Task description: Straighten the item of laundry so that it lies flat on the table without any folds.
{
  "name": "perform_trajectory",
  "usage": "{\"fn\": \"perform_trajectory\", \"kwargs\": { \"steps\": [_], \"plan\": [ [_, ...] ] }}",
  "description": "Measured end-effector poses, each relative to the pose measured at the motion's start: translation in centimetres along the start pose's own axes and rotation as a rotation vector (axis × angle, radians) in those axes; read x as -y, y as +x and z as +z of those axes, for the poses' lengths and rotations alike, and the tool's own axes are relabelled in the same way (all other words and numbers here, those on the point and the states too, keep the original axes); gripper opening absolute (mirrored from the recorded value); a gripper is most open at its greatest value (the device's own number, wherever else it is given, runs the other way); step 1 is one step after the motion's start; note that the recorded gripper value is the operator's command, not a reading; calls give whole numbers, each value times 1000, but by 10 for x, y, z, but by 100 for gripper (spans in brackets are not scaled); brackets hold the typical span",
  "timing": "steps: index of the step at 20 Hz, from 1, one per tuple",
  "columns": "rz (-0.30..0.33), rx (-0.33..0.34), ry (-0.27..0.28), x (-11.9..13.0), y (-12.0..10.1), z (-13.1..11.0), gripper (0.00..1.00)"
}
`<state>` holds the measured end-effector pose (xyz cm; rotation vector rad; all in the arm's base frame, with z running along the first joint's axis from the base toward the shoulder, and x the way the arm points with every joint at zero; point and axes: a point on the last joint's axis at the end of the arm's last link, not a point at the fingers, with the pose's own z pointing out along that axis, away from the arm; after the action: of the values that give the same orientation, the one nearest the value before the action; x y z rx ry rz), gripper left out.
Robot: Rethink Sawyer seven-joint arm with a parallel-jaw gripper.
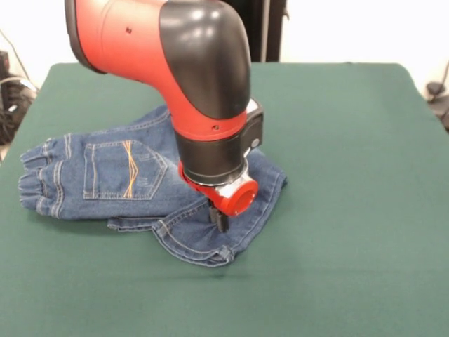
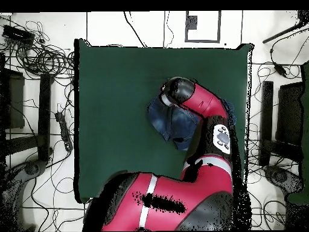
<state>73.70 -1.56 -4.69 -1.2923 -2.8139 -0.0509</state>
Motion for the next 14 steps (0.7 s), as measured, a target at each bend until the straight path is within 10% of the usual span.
{"fn": "perform_trajectory", "kwargs": {
  "steps": [14],
  "plan": [
    [37, 134, 109, -30, 58, -11, 0]
  ]
}}
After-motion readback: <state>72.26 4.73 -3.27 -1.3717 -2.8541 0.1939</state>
